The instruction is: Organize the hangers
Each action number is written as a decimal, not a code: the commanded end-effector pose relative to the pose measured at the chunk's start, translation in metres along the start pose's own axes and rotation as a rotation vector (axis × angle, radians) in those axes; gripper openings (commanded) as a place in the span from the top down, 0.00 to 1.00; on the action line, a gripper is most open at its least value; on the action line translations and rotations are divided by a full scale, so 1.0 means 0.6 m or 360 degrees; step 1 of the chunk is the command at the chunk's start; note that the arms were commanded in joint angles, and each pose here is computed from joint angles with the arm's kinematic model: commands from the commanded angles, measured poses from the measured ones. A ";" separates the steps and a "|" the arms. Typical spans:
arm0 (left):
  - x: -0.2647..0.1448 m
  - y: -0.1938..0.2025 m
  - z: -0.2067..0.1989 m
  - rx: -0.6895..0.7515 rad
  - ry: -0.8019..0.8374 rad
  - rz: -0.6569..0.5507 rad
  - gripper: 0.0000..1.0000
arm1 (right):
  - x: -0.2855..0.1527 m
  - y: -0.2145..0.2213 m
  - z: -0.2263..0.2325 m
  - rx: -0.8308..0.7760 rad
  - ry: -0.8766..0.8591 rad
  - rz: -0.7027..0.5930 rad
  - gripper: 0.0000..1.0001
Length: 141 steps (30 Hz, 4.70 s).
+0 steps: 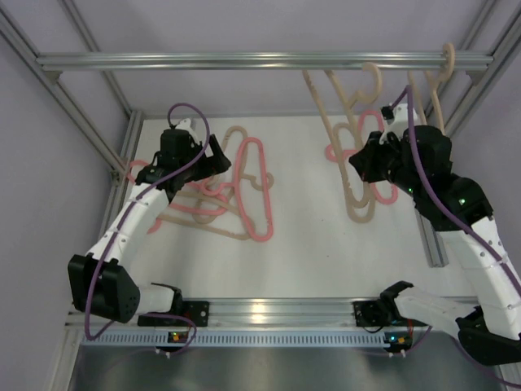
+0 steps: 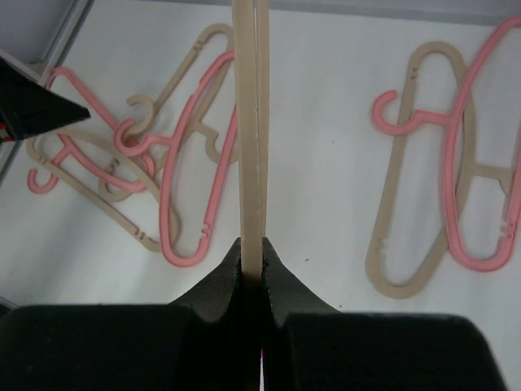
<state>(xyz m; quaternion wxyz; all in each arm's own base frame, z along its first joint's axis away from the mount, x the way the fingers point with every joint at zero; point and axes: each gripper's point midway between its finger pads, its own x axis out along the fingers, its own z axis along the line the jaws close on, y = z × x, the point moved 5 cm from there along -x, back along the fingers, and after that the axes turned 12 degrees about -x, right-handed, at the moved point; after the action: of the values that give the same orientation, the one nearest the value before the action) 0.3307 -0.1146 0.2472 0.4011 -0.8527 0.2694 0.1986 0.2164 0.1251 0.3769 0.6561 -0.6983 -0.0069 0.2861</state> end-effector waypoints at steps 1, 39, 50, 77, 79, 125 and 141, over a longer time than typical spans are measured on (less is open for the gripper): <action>-0.035 -0.009 0.015 0.0210 -0.0107 0.0011 0.02 | -0.031 -0.029 -0.012 -0.0009 -0.0022 -0.0003 1.00; -0.042 0.031 0.111 0.0392 -0.0443 -0.0011 0.03 | 0.104 -0.051 -0.097 0.0184 0.0218 0.0263 1.00; -0.045 0.029 0.115 0.0397 -0.0464 -0.0027 0.03 | 0.139 -0.047 -0.110 0.0202 0.0291 0.0238 1.00; -0.045 0.028 0.118 0.0405 -0.0484 -0.0037 0.03 | 0.055 0.010 -0.227 0.0481 0.0522 0.0243 1.00; -0.045 0.028 0.118 0.0401 -0.0483 -0.0037 0.03 | 0.046 0.009 -0.239 0.0522 0.0529 0.0232 1.00; -0.018 0.048 0.093 0.0141 -0.0355 0.0067 0.02 | -0.041 -0.009 -0.071 0.0310 -0.0141 -0.0587 0.00; 0.045 0.035 0.145 -0.0063 -0.0657 -0.0166 0.10 | 0.129 0.172 0.088 0.0195 -0.0503 -0.0129 0.01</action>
<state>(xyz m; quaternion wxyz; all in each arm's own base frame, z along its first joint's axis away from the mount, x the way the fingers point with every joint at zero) 0.3092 -0.0671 0.1641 0.4501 -0.7932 0.1761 0.3704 0.2136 0.1739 0.2428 0.6943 -0.5981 -0.0760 0.3930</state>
